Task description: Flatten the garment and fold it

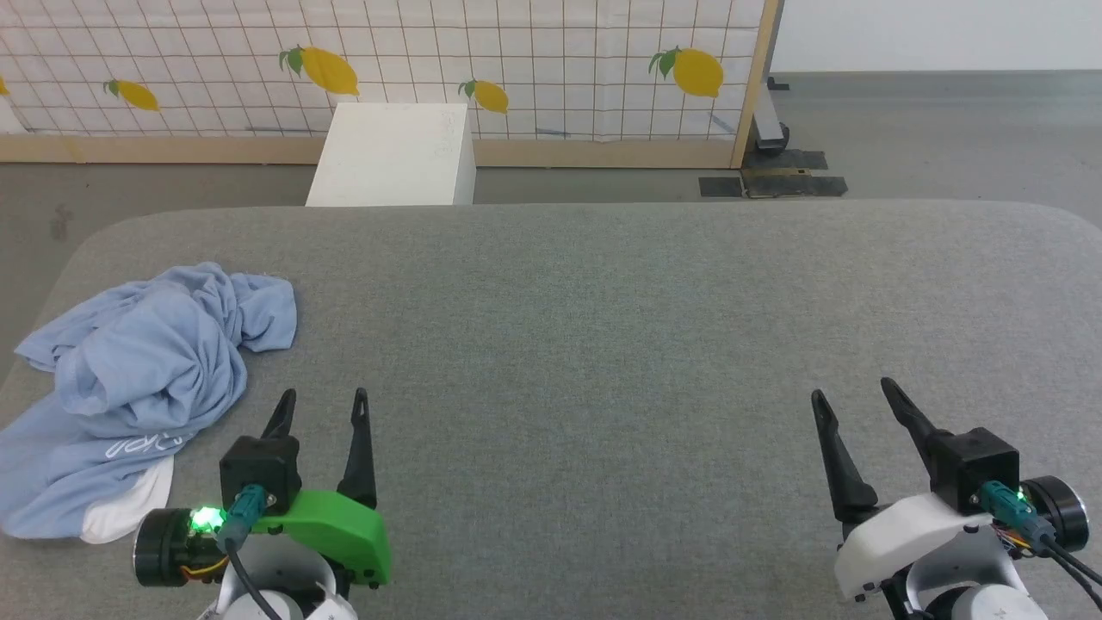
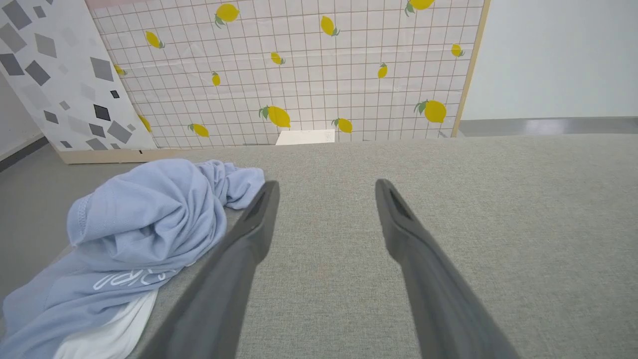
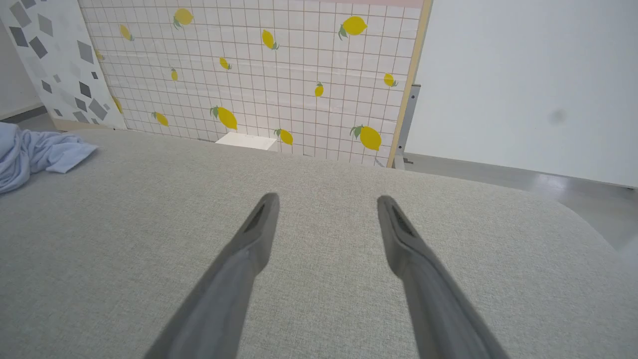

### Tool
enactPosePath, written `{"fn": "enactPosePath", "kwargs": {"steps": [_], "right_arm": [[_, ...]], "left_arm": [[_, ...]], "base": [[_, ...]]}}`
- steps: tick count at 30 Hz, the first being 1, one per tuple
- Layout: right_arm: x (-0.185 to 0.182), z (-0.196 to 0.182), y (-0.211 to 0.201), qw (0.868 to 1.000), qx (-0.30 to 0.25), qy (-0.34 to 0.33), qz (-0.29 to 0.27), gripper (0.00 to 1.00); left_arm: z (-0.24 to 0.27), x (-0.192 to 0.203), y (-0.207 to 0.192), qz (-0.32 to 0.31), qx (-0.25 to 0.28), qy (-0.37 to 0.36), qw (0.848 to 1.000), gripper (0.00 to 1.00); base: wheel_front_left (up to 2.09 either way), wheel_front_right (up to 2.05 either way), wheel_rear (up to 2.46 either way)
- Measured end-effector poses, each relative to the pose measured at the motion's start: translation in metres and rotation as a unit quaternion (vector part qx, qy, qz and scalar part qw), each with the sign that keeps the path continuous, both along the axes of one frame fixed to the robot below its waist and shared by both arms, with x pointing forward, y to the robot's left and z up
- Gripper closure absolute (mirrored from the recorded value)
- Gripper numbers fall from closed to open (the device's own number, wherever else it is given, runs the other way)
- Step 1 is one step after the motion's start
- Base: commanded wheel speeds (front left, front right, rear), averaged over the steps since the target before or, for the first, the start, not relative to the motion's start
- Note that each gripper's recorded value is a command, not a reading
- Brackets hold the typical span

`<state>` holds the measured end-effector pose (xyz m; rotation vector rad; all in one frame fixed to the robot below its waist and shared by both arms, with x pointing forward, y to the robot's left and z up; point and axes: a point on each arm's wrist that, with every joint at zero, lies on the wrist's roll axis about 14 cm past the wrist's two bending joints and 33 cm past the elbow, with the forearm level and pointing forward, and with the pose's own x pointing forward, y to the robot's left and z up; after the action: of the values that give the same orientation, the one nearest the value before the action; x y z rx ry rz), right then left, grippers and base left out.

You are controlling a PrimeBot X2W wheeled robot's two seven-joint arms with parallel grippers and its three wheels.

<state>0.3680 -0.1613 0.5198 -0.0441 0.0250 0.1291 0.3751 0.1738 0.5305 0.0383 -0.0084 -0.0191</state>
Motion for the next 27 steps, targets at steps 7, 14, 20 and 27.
{"fn": "enactPosePath", "kwargs": {"steps": [7, 14, 20, 27], "right_arm": [[0.002, -0.001, 0.003, 1.0, 0.002, 0.0, 0.004, 0.0], [0.005, -0.001, 0.011, 1.0, 0.006, -0.002, 0.016, 0.0], [0.01, -0.002, 0.023, 0.999, 0.008, -0.003, 0.034, 0.0], [0.015, -0.003, 0.04, 0.998, 0.013, -0.004, 0.058, 0.0]], "left_arm": [[-0.003, -0.002, 0.002, 0.006, -0.002, 0.0, 1.0, 0.0], [-0.004, -0.007, 0.01, 0.021, -0.006, -0.002, 1.0, 0.0], [-0.005, -0.014, 0.022, 0.044, -0.009, -0.004, 0.999, 0.0], [-0.005, -0.024, 0.039, 0.074, -0.011, -0.009, 0.997, 0.0]], "base": [[0.0, 0.0, 0.0], [0.0, 0.0, 0.0], [0.0, 0.0, 0.0], [0.0, 0.0, 0.0]]}}
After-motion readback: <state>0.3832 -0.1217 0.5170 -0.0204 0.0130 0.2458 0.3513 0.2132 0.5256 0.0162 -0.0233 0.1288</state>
